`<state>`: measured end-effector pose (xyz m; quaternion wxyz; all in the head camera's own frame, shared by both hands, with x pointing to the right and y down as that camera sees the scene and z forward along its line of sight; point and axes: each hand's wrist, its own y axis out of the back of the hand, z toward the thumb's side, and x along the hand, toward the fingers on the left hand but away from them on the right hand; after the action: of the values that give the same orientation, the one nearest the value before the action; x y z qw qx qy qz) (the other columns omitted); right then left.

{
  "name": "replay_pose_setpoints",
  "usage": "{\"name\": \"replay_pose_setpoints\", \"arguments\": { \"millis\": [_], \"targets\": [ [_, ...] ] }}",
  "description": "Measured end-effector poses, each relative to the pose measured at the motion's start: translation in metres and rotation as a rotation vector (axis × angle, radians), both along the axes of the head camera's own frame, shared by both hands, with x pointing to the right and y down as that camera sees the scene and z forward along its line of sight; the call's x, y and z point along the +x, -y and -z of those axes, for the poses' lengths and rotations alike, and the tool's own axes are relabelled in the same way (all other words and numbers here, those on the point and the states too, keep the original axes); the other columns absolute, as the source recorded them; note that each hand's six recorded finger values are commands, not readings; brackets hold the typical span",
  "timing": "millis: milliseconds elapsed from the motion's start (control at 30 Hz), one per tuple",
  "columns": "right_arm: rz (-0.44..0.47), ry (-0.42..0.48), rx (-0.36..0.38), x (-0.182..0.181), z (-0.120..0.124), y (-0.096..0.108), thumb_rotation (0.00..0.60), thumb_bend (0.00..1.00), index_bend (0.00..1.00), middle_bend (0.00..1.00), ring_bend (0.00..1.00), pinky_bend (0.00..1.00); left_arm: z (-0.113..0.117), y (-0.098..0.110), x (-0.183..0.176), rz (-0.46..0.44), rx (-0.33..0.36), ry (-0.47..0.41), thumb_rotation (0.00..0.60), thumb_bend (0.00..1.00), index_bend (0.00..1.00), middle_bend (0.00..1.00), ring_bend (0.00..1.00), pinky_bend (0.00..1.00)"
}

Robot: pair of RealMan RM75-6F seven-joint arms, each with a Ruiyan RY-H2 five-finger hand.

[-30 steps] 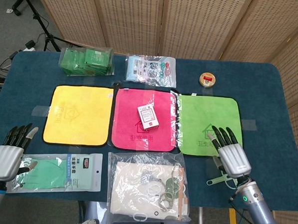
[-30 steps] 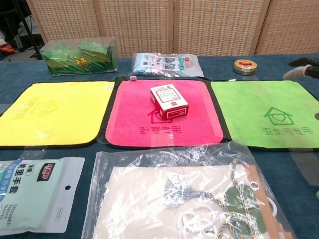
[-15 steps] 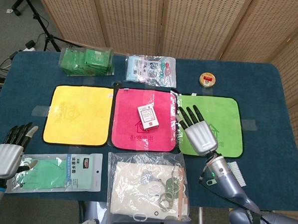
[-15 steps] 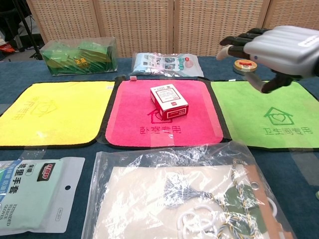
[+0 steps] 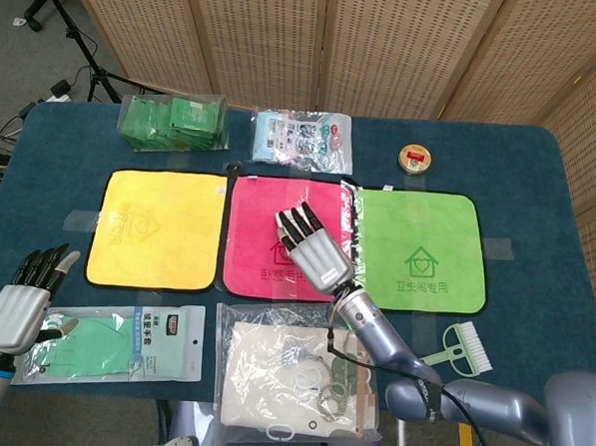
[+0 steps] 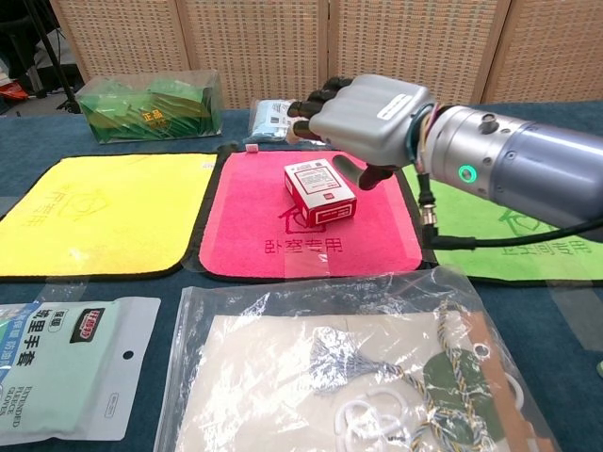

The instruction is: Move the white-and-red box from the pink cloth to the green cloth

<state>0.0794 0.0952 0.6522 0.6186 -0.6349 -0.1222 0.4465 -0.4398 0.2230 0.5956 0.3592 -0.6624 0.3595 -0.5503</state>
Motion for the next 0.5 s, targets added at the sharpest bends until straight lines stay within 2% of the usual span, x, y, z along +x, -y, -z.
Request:
{"name": "replay_pose_setpoints", "arguments": {
  "millis": [500],
  "targets": [
    [0.027,-0.054,-0.056,-0.041,-0.038,0.003,0.600,0.72,0.15,0.04,0.00,0.00,-0.007,0.002,-0.006,0.019,-0.025,0.001,0.600,0.16,0.00,0.00,0.00,0.00]
  ]
}}
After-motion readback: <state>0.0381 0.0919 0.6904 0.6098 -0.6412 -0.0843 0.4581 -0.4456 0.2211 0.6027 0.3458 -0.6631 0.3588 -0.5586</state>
